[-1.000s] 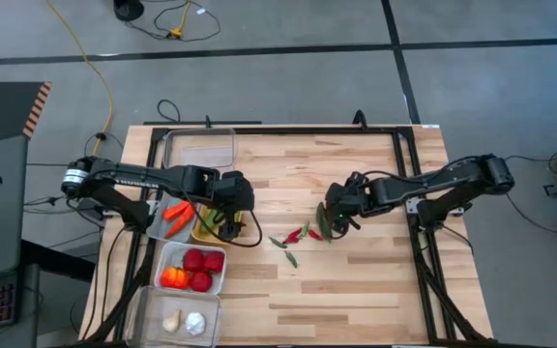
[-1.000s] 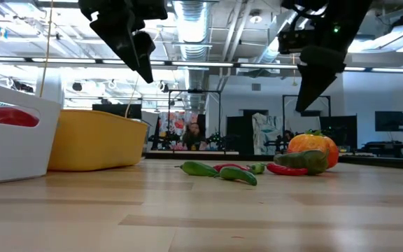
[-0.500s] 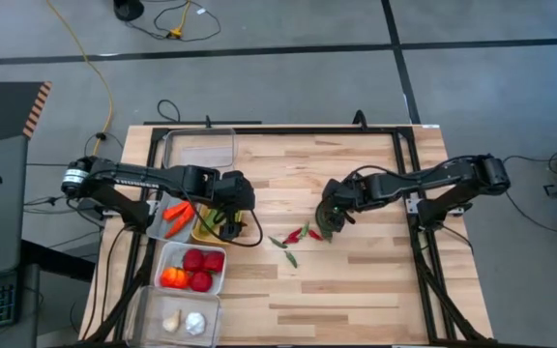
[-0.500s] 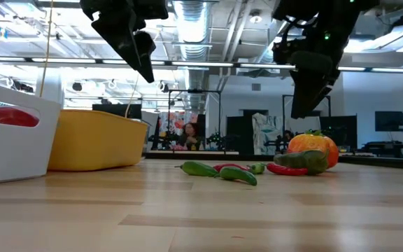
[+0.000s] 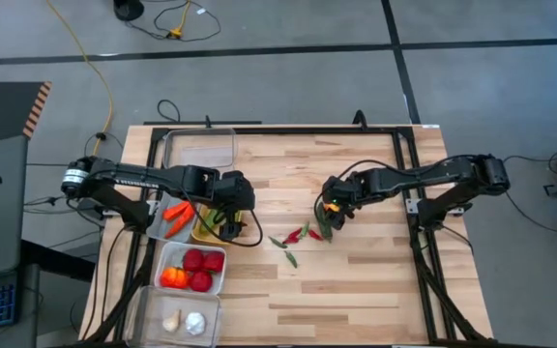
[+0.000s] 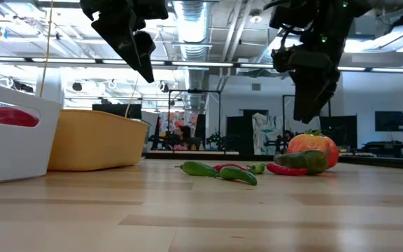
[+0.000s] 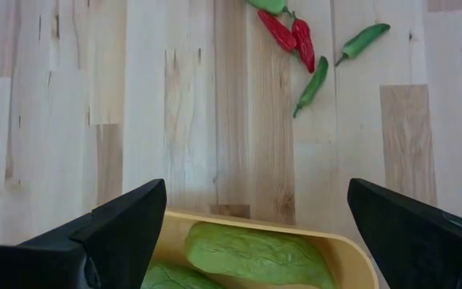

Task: Sort produce into baskets
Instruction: Put the tomato into the white bin

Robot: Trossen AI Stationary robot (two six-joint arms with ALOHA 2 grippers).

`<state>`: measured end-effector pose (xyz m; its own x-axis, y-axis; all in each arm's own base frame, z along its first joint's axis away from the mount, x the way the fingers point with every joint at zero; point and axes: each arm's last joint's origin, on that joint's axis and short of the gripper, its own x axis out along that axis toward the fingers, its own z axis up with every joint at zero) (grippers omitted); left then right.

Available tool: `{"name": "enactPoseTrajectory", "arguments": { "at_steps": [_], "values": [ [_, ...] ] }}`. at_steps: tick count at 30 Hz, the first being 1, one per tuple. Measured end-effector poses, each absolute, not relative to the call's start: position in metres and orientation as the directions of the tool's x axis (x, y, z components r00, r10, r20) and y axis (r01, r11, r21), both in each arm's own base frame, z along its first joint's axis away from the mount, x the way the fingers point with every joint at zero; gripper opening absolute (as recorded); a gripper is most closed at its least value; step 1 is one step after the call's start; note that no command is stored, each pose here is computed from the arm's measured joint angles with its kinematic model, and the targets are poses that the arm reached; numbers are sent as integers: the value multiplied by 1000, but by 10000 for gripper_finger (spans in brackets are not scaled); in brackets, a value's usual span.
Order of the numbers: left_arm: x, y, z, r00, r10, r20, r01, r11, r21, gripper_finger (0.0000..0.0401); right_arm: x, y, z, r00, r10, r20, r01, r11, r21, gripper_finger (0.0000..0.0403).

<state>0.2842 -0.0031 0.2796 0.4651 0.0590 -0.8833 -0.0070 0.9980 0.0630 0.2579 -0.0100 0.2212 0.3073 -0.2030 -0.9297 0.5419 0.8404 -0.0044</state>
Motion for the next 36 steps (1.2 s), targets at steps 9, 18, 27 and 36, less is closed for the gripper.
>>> {"name": "enactPoseTrajectory", "arguments": {
  "at_steps": [9, 18, 27, 36],
  "values": [
    [284, -3, 280, 465, 59, -883, -7, 998, 63, 377, 258, -9, 221, 309, -188, -932, 538, 843, 9, 397],
    [284, -3, 280, 465, 59, -883, -7, 998, 63, 377, 256, -19, 221, 291, -195, -937, 587, 810, 14, 393],
    [284, -3, 280, 465, 59, -883, -7, 998, 63, 377, 249, -36, 218, 219, -164, -962, 659, 752, 22, 393],
    [284, -3, 280, 465, 58, -883, -7, 998, 62, 377, 257, -35, 203, 182, -94, -979, 649, 759, 48, 391]
  ]
}}
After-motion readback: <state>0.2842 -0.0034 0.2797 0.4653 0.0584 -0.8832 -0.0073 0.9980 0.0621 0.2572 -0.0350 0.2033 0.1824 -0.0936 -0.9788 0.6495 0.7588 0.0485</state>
